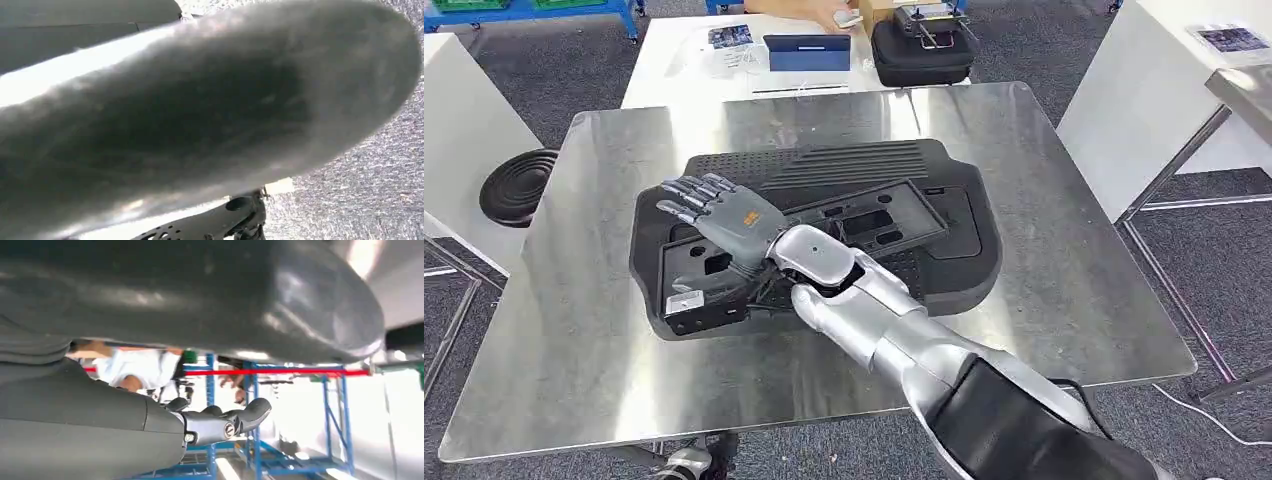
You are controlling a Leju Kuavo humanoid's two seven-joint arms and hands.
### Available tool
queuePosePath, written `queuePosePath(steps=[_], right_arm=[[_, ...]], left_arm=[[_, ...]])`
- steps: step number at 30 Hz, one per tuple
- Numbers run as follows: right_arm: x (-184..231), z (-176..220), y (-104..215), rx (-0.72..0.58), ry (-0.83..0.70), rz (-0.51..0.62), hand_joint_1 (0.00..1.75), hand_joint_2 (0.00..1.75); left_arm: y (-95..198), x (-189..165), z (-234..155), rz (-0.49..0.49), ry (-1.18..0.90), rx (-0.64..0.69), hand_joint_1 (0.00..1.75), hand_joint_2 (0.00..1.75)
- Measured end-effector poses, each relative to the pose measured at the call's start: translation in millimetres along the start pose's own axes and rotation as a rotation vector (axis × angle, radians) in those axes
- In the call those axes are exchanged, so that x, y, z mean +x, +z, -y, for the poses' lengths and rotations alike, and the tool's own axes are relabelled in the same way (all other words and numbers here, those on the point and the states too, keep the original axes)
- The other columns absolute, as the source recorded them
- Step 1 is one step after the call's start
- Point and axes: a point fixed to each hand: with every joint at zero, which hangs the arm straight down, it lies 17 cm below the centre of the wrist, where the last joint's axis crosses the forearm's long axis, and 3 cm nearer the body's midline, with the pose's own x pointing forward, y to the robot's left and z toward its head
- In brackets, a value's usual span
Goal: Take the parts from the cabinet and place them on the table.
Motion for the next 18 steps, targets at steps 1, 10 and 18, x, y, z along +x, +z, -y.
queuePosePath(steps=[1, 10, 18], right_arm=[[5.4, 2.6, -0.8, -0.014, -0.026, 0.012, 0.00, 0.00], [41.2, 23.1, -4.4, -0.101, -0.190, 0.090, 0.00, 0.00], [70.5, 57.0, 10.4, -0.218, -0.529, 0.145, 0.00, 0.00]], left_arm=[[0.0, -0.3, 0.3, 0.001, 0.000, -0.001, 0.00, 0.00], [-1.3, -2.3, 0.3, 0.015, 0.011, -0.005, 0.00, 0.00], [-4.3, 20.0, -25.4, 0.139, 0.079, 0.055, 0.00, 0.00]])
